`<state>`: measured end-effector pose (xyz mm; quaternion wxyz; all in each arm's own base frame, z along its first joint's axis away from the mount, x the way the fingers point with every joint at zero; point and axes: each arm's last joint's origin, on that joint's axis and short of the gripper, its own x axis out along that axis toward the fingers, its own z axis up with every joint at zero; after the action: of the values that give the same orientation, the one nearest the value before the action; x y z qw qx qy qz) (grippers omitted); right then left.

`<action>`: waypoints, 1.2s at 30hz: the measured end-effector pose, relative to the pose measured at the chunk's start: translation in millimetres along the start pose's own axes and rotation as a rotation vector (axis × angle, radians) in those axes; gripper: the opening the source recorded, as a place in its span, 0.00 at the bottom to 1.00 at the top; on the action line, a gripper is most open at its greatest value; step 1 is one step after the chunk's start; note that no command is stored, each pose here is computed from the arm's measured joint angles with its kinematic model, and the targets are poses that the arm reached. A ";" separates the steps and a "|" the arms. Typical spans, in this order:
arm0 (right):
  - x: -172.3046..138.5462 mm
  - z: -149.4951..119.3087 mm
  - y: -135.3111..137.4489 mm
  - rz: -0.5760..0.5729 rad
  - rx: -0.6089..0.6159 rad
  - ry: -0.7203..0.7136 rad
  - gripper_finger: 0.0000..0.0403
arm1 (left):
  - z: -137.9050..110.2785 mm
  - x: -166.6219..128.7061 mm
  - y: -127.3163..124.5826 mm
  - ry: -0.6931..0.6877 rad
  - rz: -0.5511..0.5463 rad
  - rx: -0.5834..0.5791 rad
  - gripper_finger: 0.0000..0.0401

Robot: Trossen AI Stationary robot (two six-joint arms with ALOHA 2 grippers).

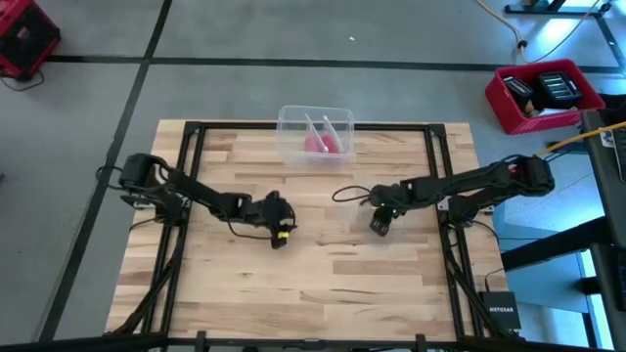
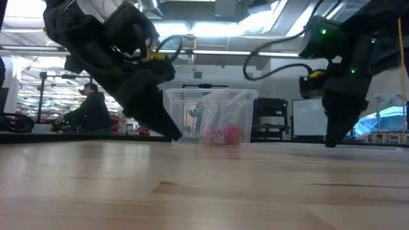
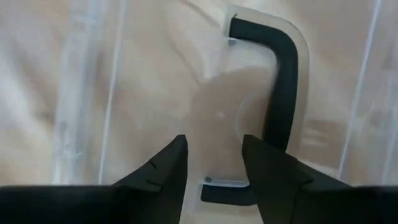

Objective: Roll bandage
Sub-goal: Close the transparent bin lid

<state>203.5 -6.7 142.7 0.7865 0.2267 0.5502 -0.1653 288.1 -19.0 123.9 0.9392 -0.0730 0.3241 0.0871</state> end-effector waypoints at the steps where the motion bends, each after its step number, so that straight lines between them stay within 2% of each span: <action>1: 0.6 0.4 4.2 0.040 -0.002 -0.015 0.39 | -1.8 3.0 -3.5 0.010 -0.006 -0.006 0.37; 8: 8.7 9.0 32.7 0.214 -0.004 -0.148 0.39 | -8.0 19.8 -26.9 0.015 -0.051 -0.073 0.37; 13: 13.8 16.9 45.2 0.269 -0.068 -0.131 0.39 | -5.0 22.7 -38.7 0.000 -0.069 -0.078 0.37; 16: -3.4 27.1 44.2 0.210 -0.112 -0.117 0.39 | 1.4 22.6 -44.1 -0.028 -0.054 -0.062 0.37; 21: -38.0 28.4 22.0 -0.012 -0.178 -0.106 0.39 | 16.1 27.2 -49.2 -0.076 -0.039 -0.009 0.37; 23: -43.8 28.0 8.1 -0.060 -0.154 -0.122 0.39 | 19.9 33.4 -51.6 -0.082 -0.033 0.007 0.37; 25: -43.8 26.0 -5.7 -0.054 -0.106 -0.130 0.39 | 23.4 43.0 -55.6 -0.085 -0.031 0.032 0.37; 27: -40.1 22.4 -19.0 -0.020 -0.051 -0.117 0.39 | 25.4 53.0 -59.8 -0.079 -0.027 0.103 0.37; 30: -32.7 17.5 -33.6 0.051 0.014 -0.097 0.39 | 33.8 66.2 -69.2 -0.088 -0.002 0.285 0.37; 36: -23.2 9.2 -49.1 0.197 0.123 -0.020 0.39 | 56.9 71.4 -80.5 -0.061 0.099 0.632 0.37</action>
<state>177.9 -52.8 158.6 0.7888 0.3259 0.5064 -0.1230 394.4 -78.2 130.4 0.9193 0.2409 0.3099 0.0298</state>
